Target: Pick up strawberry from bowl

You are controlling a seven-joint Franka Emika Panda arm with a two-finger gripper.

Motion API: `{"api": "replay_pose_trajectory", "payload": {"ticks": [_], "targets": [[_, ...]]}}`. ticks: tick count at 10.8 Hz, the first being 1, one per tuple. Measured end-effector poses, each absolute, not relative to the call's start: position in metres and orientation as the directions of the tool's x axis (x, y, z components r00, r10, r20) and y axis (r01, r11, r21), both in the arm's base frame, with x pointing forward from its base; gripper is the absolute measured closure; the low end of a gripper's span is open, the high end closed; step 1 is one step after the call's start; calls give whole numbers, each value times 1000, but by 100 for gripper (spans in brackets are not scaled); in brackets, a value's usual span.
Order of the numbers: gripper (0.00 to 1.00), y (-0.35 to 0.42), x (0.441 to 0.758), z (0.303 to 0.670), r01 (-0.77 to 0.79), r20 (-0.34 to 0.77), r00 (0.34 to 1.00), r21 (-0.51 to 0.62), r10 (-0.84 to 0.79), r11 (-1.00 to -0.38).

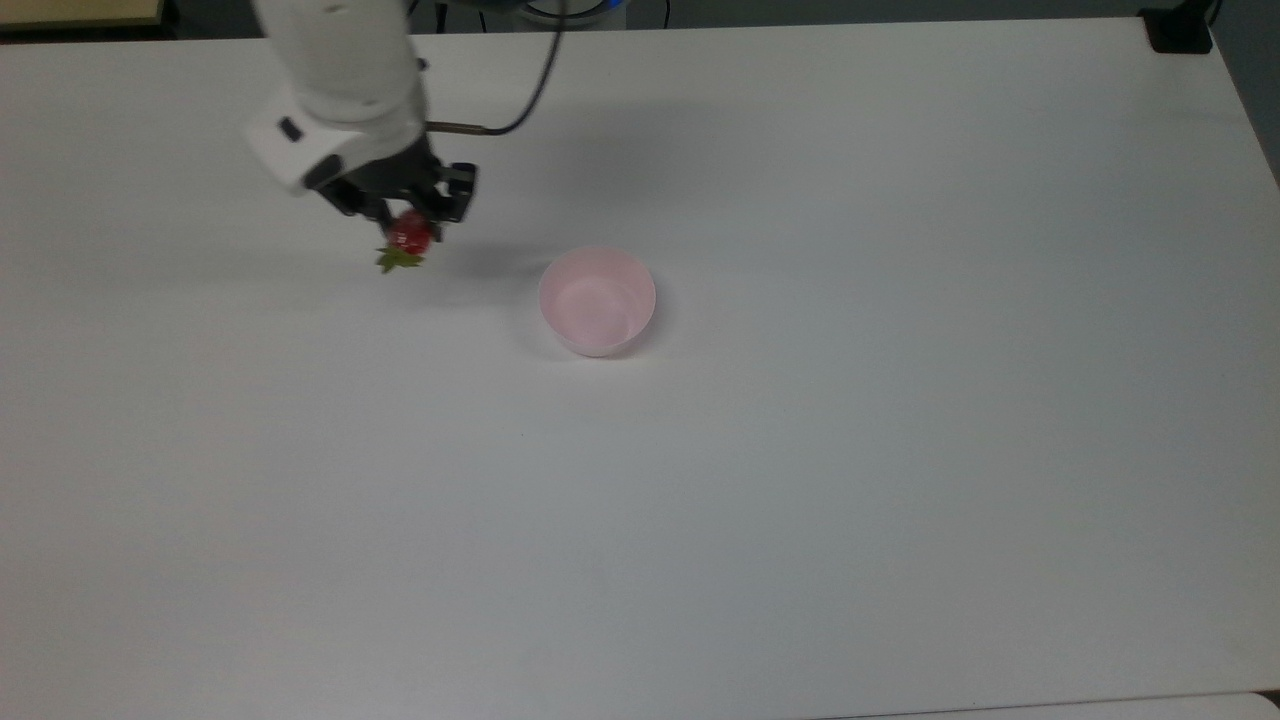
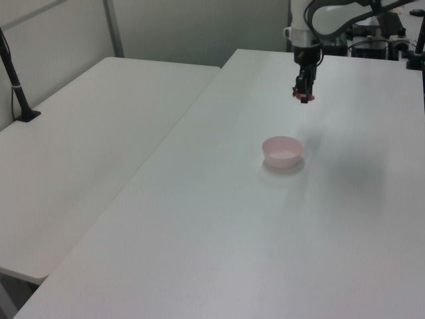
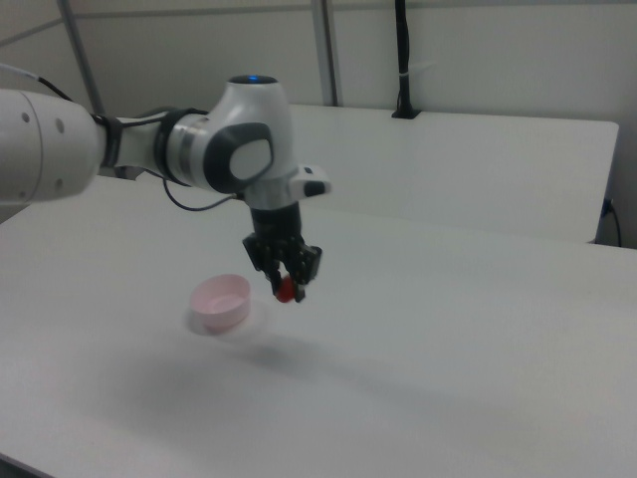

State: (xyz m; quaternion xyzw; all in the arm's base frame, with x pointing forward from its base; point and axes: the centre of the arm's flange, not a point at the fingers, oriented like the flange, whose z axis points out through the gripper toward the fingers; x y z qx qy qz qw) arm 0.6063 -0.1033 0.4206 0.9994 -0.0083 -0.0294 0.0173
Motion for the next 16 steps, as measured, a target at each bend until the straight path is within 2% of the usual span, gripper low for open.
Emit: {"api": "replay_pose_trajectory", "payload": {"ticks": [3, 6, 8, 9, 11, 12, 14, 16], "targets": [[56, -170, 599, 377, -30, -109, 993, 83, -39, -996], [55, -202, 607, 322, -47, -83, 995, 95, -55, -994], [52, -204, 609, 313, -47, -79, 995, 92, -54, -995], [47, -204, 609, 314, -47, -76, 996, 93, -54, -995], [17, -206, 615, 330, -52, -46, 997, 101, -57, -993], [4, -206, 619, 350, -65, -11, 998, 112, -67, -992], [0, -190, 623, 403, -111, 68, 992, 131, -103, -985], [0, -154, 620, 453, -124, 86, 990, 141, -113, -982]]}}
